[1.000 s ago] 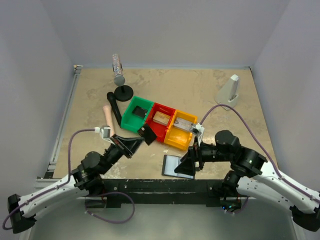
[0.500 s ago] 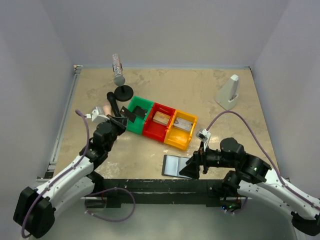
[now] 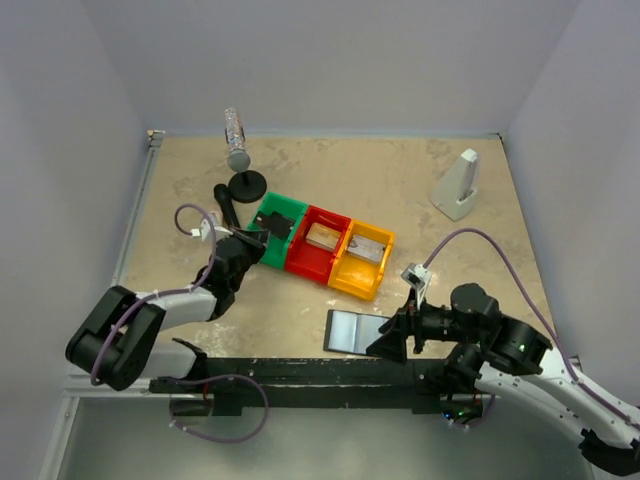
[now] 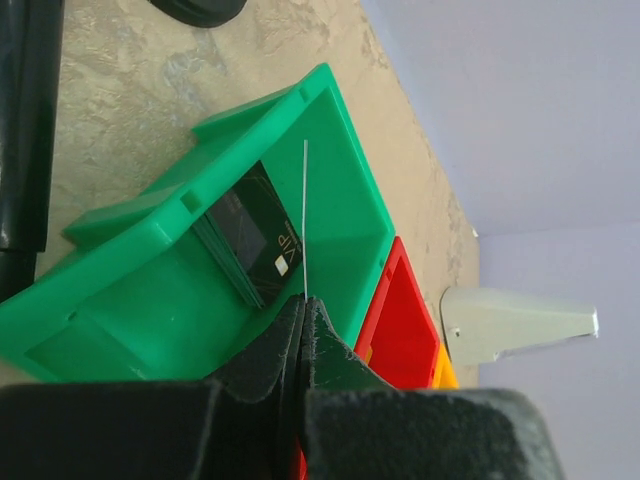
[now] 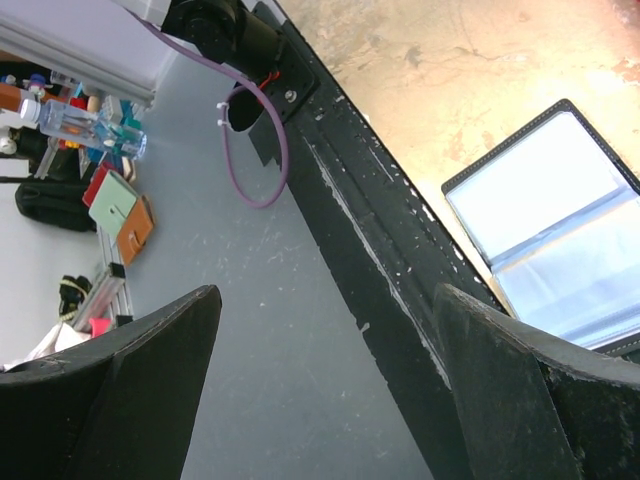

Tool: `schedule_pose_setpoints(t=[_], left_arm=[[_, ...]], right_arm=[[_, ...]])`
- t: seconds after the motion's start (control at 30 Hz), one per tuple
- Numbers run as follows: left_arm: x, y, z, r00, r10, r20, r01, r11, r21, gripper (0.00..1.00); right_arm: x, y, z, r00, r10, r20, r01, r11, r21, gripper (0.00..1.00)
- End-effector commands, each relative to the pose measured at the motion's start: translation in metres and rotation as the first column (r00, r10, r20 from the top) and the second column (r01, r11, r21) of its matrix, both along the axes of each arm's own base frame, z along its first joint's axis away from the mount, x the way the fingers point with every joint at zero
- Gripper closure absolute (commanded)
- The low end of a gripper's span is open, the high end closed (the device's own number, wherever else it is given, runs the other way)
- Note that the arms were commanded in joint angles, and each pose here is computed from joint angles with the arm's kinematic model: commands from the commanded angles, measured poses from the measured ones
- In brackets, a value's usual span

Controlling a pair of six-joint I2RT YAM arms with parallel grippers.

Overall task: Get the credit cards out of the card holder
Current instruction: Place the credit card in the storage box.

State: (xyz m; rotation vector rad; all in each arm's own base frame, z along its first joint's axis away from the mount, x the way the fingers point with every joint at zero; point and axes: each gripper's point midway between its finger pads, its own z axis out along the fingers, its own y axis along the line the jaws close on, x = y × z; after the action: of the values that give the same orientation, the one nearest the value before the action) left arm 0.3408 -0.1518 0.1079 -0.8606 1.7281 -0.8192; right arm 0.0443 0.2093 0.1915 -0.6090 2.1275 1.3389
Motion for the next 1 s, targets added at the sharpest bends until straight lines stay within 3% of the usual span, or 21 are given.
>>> schedule_pose_setpoints(t=[0.0,0.43,0.97], left_arm=[[0.02,-0.004,0.036,0.989,0.028,0.143,-0.009,0.991,-0.131,1.0],[0.035,-0.02,-0.001,0.997,0.004,0.074,0.009,0.984,-0.178,1.0],[0.044,-0.024,-0.034,0.995,0.02,-0.102,-0.033,0.991,-0.133,1.0]], right_arm=[[0.0,-0.003,-0.004,1.0,-0.012,0.002,0.012,1.0,-0.013,0.08],[-0.002,-0.006,-0.006,1.0,-0.011,-0.003,0.011,1.0,-0.017,0.08],[-0.002,-0.01,-0.008,1.0,-0.026,-0.005,0.026,0.999,-0.026,0.08]])
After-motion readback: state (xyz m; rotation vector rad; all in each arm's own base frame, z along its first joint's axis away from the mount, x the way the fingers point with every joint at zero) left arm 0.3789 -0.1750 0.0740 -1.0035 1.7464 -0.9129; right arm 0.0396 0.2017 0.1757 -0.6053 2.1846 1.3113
